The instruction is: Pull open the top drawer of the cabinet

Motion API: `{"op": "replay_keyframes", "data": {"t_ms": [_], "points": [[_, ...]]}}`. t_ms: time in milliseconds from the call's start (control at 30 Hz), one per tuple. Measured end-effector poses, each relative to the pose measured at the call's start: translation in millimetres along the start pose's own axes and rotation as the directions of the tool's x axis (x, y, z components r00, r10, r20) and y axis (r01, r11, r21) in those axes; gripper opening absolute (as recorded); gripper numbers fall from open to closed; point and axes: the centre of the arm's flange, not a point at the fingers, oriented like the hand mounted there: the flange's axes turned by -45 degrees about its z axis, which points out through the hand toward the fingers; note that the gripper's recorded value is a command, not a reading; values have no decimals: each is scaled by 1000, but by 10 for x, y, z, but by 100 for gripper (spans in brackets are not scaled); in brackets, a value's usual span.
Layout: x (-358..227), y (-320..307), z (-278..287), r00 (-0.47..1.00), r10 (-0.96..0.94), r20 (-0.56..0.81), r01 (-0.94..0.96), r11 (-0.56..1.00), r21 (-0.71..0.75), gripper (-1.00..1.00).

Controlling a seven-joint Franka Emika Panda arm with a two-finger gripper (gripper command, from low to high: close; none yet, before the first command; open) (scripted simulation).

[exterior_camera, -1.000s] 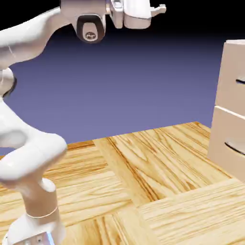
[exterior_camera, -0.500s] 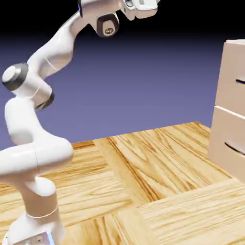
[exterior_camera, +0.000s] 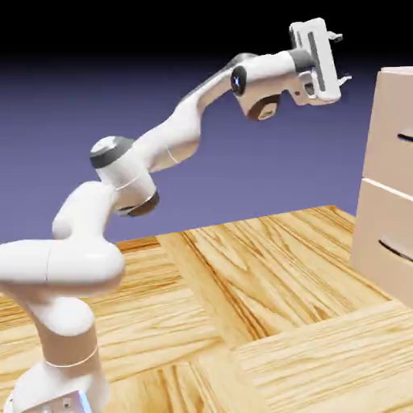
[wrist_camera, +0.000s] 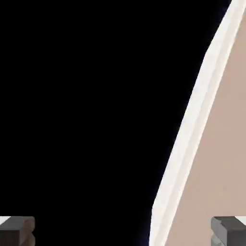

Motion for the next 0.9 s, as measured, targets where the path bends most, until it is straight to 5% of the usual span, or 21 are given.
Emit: {"op": "replay_keyframes", "data": {"t_ms": [233, 667, 700, 900], "points": [[482, 1603, 697, 967, 252, 32, -247, 962, -115, 0], [455, 1638, 1173, 967, 252, 31, -247, 962, -114, 0], [453, 1654, 1193, 967, 252, 32, -247, 962, -115, -100], [460, 1640, 1081, 967, 252, 32, -247, 962, -114, -100]]}}
